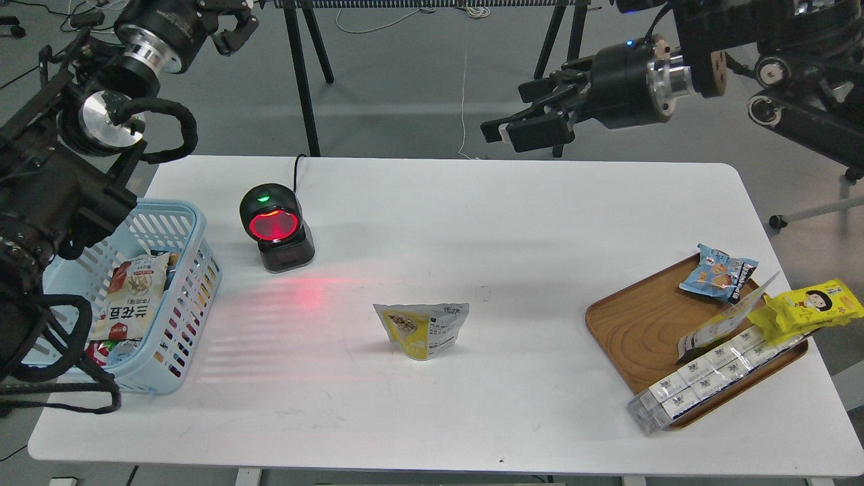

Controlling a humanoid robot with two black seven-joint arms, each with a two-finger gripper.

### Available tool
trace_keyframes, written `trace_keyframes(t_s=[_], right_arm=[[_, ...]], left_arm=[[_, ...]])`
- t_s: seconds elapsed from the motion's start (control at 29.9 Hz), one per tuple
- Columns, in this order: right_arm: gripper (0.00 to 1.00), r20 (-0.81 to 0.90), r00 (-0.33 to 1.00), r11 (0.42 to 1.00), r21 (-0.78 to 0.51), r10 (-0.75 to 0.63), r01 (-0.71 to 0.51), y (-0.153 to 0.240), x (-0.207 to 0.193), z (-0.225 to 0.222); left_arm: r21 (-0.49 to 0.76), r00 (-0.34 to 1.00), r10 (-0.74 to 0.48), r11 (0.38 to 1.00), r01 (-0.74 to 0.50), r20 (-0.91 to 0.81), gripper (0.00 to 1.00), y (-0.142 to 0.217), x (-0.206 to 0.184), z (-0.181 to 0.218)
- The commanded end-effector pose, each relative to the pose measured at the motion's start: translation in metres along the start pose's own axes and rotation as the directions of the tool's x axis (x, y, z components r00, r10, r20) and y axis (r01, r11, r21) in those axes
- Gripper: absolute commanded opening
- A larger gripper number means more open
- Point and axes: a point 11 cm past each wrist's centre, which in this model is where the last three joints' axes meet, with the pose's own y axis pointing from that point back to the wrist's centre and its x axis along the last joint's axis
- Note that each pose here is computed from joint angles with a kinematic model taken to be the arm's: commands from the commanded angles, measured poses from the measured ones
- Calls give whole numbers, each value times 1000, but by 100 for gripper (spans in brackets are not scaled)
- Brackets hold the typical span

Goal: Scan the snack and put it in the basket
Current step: 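Set the yellow pouch on the table, release, and withdraw the right gripper, then reach the left gripper over to the yellow pouch and grasp it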

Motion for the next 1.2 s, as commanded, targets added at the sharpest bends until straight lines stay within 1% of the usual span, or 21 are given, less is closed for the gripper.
trace_keyframes(t_s=[0.0,0.07,0.17,0.27,0.33,0.5,0.6,0.74,0.84,0.9,0.97,1.04,1.17], right_arm=[[97,164,978,991,-66,130,-120,30,8,35],[97,261,943,977,-109,206,-183,47,7,55],[98,406,853,944,-181,327,-276,65,2,86],[99,521,721,889,-279,457,-362,91,-4,119],[99,584,618,850,-338,526,-404,104,-15,139],[99,695,387,779,-420,606,-467,123,-42,164],[99,730,239,721,-464,641,-514,135,-53,175],[99,746,33,630,-537,665,-561,149,-72,191],[99,716,-88,543,-598,693,-589,159,-78,204],[99,695,-153,487,-626,702,-610,160,-76,209],[99,683,-218,433,-643,697,-631,161,-73,212],[99,678,-273,390,-654,683,-648,164,-73,214],[99,670,-399,310,-684,626,-660,170,-86,217]], left_arm=[[24,986,-60,998,57,153,100,-8,-17,26],[50,962,-112,993,103,249,100,-14,-32,35],[96,896,-207,978,184,393,100,-23,-64,49],[131,819,-282,959,251,499,100,-21,-88,62],[135,778,-321,945,296,540,100,-19,-105,73],[155,711,-370,923,351,597,100,-13,-126,85],[206,597,-405,904,375,693,100,-9,-142,89],[297,410,-482,849,438,774,100,2,-179,77],[378,236,-519,806,456,822,99,14,-199,61],[424,145,-533,786,450,834,96,21,-204,48],[464,79,-552,763,450,830,95,29,-208,31],[500,0,-561,739,451,828,95,38,-214,19],[565,-162,-558,696,443,814,95,53,-226,-8]])
